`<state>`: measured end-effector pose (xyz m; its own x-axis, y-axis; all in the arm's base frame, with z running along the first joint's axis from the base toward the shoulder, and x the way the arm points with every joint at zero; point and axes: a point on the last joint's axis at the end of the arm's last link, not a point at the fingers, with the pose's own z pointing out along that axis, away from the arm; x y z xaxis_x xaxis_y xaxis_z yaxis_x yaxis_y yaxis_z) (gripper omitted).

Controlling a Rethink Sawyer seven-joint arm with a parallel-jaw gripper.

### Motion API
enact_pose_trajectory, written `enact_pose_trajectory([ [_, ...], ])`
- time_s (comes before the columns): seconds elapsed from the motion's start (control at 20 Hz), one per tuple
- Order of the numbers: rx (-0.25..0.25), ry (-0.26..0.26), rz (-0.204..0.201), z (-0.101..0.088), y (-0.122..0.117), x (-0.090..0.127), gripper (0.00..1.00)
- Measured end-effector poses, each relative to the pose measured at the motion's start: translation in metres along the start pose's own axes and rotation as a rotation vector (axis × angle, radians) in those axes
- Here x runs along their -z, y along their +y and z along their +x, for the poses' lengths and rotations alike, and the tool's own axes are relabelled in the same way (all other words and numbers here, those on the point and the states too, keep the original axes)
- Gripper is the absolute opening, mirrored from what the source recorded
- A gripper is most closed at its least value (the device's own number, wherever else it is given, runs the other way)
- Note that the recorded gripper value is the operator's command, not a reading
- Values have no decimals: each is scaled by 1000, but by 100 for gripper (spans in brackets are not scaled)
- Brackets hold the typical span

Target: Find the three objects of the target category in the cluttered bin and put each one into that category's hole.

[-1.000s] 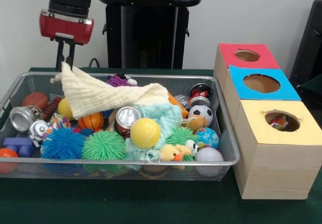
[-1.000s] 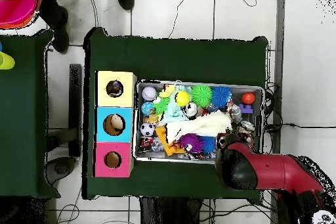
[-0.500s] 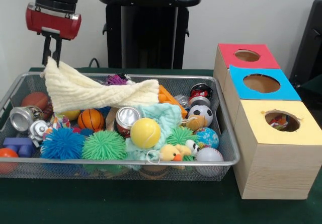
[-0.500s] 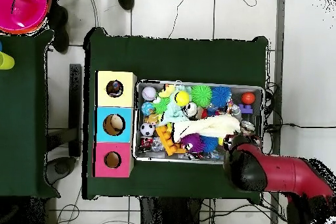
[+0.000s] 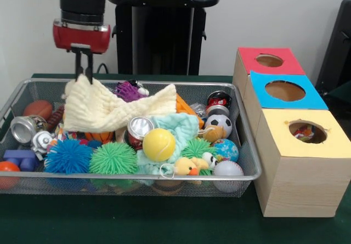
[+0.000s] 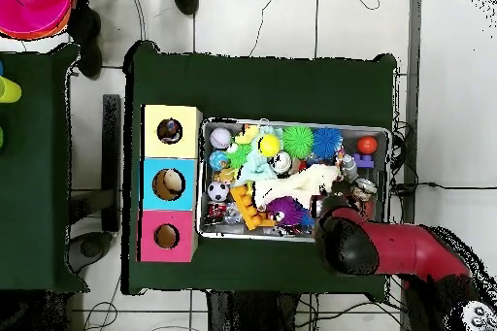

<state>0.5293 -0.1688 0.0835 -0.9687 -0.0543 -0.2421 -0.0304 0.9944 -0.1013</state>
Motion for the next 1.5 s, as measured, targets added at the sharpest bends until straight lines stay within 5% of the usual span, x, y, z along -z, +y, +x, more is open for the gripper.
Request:
enact_pose_trajectory([
  [0.5, 96, -97, -108, -38, 136, 4, 0],
  [0.85, 69, -101, -129, -47, 155, 8, 0],
  [0.9, 52, -100, -127, -48, 150, 7, 100],
  [1.5, -11, -97, -109, -44, 114, 5, 100],
])
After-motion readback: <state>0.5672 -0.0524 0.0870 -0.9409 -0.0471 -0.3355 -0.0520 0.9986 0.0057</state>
